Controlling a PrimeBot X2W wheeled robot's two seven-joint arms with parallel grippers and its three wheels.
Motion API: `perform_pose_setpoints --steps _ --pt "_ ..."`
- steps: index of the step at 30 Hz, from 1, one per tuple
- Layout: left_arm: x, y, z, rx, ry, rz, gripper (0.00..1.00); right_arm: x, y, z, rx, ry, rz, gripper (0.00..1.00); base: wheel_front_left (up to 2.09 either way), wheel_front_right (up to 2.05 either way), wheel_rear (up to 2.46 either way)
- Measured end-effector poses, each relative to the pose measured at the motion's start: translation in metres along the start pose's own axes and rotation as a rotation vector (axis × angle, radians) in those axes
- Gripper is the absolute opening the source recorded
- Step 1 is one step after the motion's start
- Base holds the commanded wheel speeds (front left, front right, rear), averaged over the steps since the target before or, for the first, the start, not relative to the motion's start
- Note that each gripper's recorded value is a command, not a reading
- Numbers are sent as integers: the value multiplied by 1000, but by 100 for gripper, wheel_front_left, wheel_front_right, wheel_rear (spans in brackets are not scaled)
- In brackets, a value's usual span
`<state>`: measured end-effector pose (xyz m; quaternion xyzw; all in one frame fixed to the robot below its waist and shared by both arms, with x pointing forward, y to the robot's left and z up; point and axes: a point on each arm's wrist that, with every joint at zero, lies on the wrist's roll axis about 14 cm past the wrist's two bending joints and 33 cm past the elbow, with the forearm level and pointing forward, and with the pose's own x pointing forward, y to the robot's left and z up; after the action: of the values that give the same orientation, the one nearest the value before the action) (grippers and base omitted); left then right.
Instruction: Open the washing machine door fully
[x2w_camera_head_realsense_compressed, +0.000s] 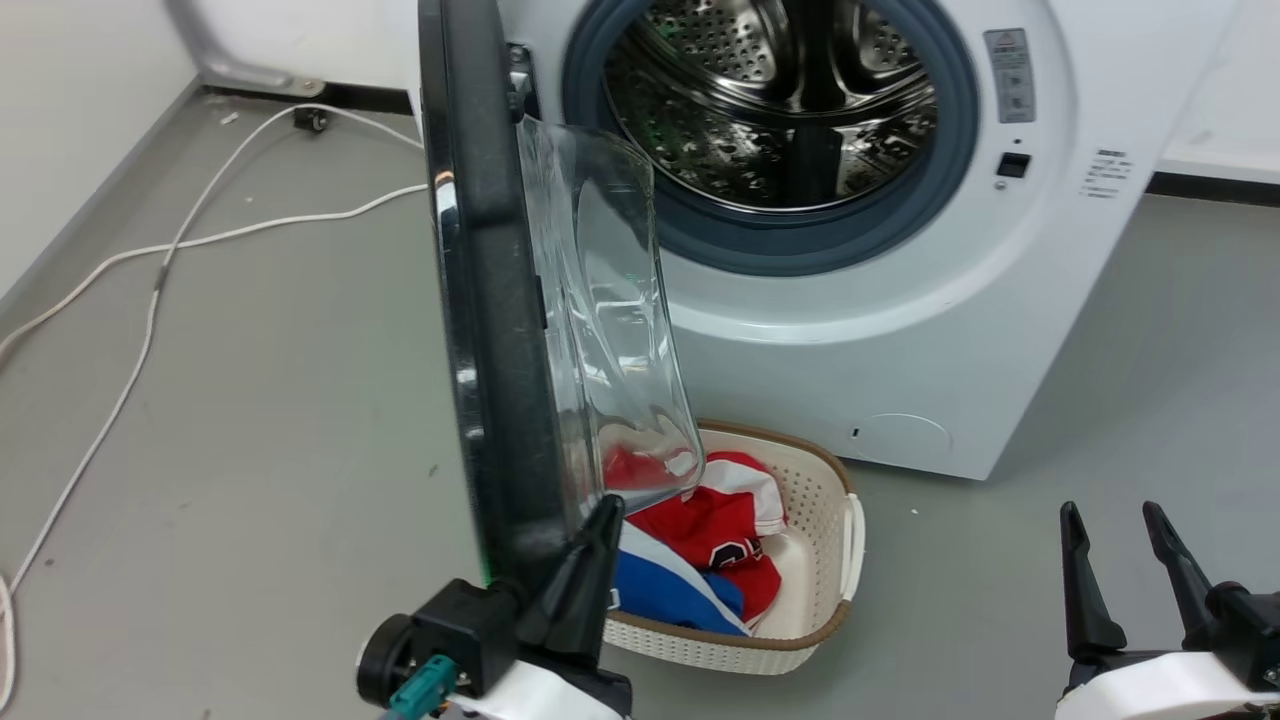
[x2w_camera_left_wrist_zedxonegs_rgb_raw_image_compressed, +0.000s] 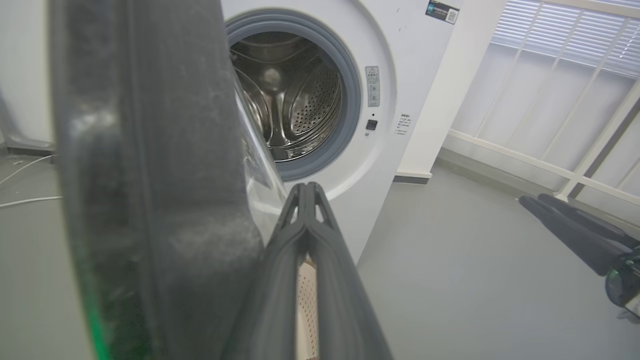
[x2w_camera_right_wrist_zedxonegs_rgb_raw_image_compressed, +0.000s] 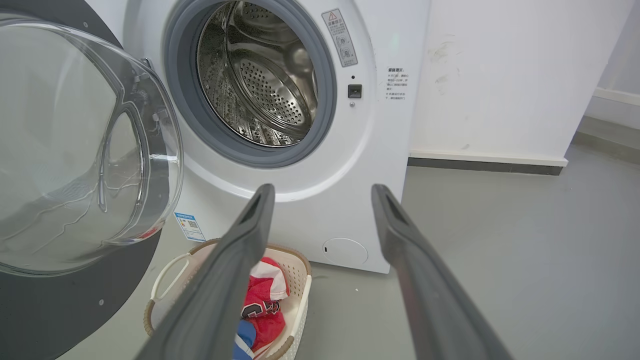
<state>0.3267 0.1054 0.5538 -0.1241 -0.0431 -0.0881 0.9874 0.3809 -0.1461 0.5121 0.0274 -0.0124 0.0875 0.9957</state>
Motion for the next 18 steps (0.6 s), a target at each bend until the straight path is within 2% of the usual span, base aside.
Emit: perform_pose_setpoints --steps 9,18 --pt "-17 61 13 37 -30 191 0 21 27 0 -8 -5 88 100 0 0 0" --pt "-31 134 39 82 -89 369 0 34 41 -4 -11 13 128 100 0 0 0"
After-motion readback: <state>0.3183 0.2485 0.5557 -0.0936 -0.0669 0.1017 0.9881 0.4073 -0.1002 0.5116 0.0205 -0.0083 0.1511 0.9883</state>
